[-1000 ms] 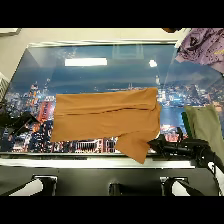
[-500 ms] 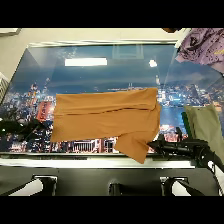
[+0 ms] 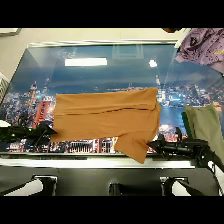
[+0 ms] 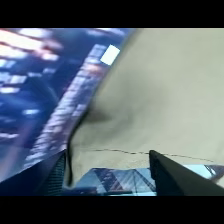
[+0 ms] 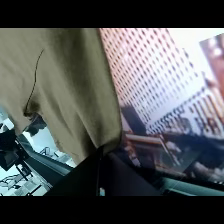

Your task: Fold the clothes and pants, and hang the long-sleeved shirts on hangers.

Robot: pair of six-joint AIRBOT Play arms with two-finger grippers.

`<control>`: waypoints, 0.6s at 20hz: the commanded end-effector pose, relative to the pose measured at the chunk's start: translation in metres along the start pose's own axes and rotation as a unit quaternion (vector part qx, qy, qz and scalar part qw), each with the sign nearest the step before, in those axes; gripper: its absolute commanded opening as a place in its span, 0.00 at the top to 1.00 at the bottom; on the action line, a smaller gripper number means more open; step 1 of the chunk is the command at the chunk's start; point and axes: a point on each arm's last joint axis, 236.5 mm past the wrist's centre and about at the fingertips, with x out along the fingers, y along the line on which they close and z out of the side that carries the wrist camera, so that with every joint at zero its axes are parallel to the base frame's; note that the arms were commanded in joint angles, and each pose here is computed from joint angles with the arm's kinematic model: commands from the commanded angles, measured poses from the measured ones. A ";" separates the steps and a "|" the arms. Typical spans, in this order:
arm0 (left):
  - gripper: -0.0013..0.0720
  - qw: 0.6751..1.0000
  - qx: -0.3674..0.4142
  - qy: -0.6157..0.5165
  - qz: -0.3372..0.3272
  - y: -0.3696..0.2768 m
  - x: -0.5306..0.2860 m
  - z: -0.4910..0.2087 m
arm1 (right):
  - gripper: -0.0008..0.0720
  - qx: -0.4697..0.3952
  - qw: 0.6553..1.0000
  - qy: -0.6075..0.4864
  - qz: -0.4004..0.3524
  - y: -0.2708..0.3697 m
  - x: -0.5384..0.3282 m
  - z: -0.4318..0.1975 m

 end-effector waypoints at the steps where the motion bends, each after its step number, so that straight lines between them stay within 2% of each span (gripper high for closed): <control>1: 0.54 1.000 0.010 0.018 0.000 -0.001 0.011 -0.006 | 0.95 -0.008 1.000 -0.003 0.002 0.004 -0.002 0.000; 2: 0.88 1.000 0.010 0.020 -0.001 -0.002 0.011 -0.007 | 0.95 -0.015 1.000 -0.008 0.003 0.006 -0.004 0.001; 3: 0.96 1.000 0.009 0.021 -0.005 -0.003 0.010 -0.008 | 0.95 -0.023 1.000 -0.015 0.004 0.009 -0.007 0.002; 8: 0.97 1.000 0.008 0.002 -0.005 -0.017 -0.018 -0.009 | 0.96 -0.076 0.996 -0.031 -0.022 0.034 -0.037 0.005; 12: 0.97 0.997 -0.001 -0.055 0.061 -0.007 -0.062 -0.023 | 0.96 -0.118 0.988 -0.057 -0.082 0.054 -0.081 -0.013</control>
